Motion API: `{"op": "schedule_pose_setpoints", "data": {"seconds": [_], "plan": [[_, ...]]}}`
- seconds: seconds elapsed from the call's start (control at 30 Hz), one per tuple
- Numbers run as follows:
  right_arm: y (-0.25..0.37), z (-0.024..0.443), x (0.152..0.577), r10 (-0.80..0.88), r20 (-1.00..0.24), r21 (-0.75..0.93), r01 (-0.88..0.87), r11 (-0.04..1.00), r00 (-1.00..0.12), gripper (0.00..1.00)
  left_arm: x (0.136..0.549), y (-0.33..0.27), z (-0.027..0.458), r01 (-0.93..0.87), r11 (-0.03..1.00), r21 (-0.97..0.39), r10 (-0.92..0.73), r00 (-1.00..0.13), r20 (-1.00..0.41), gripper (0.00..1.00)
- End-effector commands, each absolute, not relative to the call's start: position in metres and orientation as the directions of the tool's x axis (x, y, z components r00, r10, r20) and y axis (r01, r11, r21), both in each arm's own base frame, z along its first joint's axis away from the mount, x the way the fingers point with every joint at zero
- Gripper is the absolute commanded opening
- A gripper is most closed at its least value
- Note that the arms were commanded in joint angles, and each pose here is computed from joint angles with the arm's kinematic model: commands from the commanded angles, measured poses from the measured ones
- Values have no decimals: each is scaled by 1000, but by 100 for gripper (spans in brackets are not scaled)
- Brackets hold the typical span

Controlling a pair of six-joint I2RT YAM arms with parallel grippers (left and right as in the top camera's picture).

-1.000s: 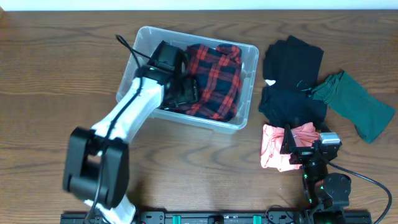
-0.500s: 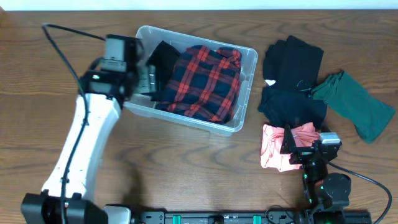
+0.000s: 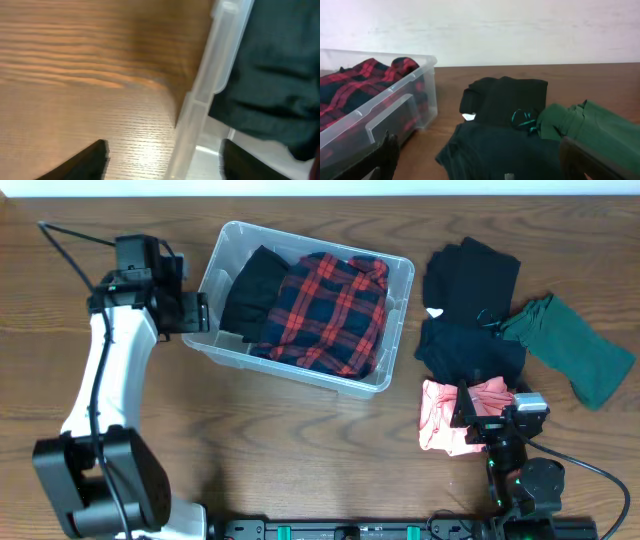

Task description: Pack container

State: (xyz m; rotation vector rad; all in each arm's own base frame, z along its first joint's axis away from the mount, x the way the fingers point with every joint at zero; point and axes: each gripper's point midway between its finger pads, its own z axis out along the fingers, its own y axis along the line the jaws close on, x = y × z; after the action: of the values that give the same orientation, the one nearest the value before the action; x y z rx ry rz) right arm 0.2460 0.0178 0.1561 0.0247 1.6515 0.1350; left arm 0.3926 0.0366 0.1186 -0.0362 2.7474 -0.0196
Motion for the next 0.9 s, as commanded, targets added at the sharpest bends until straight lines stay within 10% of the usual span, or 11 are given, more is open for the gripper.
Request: {"op": "schedule_pose_setpoints", "data": {"seconds": [0.0,0.57,0.87], "plan": [[16,155,246,110,-990,115,-57,992,-89,99,391,31,111,27,999,-45,9,-933,-360,51],[16,155,246,110,-990,115,-57,992,-89,99,347,59,97,-131,986,101,-111,-978,-177,11],[16,155,246,110,-990,115,-57,992,-89,99,335,77,98,-269,948,169,-242,-956,-164,10]]}}
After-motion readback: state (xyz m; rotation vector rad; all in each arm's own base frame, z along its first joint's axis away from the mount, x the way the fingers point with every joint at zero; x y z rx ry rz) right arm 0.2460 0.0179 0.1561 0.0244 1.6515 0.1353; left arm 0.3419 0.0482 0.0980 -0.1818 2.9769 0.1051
